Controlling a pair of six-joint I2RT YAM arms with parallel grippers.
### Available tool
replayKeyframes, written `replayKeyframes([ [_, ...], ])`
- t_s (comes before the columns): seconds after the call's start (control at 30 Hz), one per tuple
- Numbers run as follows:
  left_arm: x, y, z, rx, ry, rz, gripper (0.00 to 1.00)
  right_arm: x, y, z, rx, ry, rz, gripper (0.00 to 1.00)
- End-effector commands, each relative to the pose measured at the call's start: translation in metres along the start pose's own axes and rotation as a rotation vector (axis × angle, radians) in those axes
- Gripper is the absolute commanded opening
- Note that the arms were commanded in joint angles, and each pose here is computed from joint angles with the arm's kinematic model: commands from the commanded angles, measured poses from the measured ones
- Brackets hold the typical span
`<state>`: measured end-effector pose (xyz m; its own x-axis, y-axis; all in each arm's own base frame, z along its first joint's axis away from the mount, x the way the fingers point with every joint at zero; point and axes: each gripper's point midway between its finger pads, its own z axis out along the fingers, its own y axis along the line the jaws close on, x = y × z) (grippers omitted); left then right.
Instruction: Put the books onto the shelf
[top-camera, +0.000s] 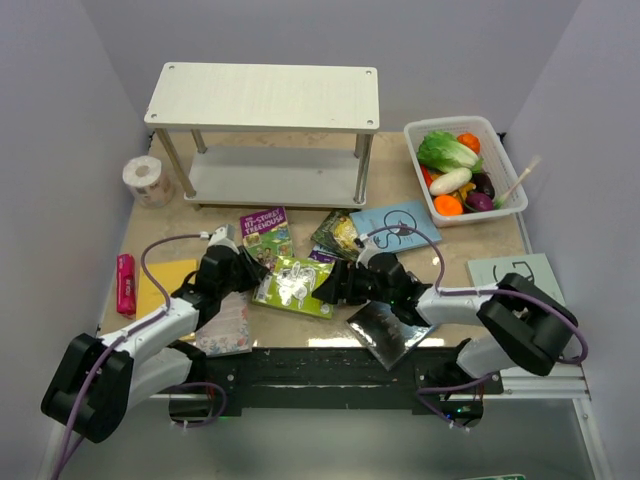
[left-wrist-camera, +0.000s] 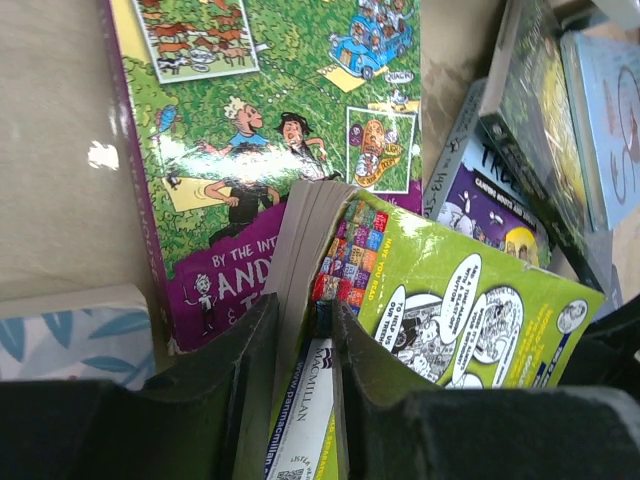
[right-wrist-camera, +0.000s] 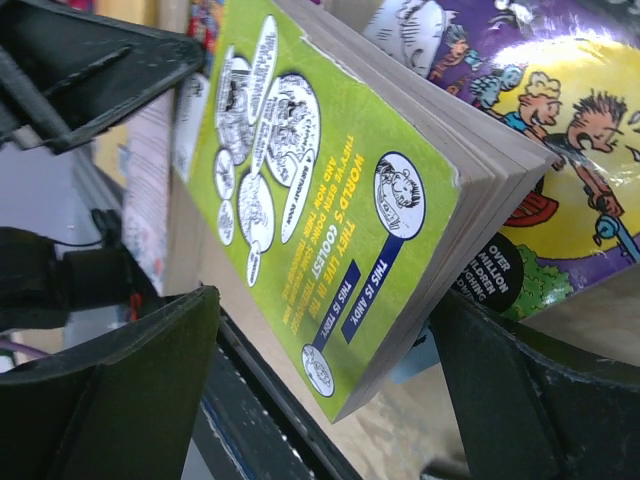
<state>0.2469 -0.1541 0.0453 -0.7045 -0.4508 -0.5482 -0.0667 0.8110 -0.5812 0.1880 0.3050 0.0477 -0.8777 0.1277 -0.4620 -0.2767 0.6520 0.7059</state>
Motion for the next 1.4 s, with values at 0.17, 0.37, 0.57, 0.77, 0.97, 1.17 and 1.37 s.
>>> replayKeyframes([
  [0.17,0.055,0.008,-0.006,0.037,0.199,-0.011,0.0,0.055,-0.002,0.0,-0.099,0.127,0.12,0.69],
  [0.37,0.057,0.002,-0.009,0.08,0.194,-0.008,0.0,0.018,0.024,-0.008,-0.126,0.006,0.06,0.51],
  [0.57,0.052,0.002,-0.013,0.075,0.176,-0.002,0.0,0.002,0.038,-0.018,-0.126,-0.026,0.016,0.19],
  [0.77,0.031,0.002,-0.02,0.008,0.123,0.032,0.0,-0.001,0.044,-0.04,-0.109,-0.028,-0.02,0.0],
  [0.97,-0.017,-0.01,-0.037,-0.081,0.001,0.063,0.21,-0.011,0.061,-0.081,-0.097,-0.045,-0.062,0.0],
  [1.17,-0.069,-0.047,-0.065,-0.031,-0.142,0.048,0.56,-0.045,0.108,-0.132,-0.148,-0.123,-0.131,0.0],
  [1.37,-0.073,-0.066,-0.08,0.042,-0.137,0.039,0.89,-0.064,0.127,-0.152,-0.152,-0.174,-0.148,0.0],
])
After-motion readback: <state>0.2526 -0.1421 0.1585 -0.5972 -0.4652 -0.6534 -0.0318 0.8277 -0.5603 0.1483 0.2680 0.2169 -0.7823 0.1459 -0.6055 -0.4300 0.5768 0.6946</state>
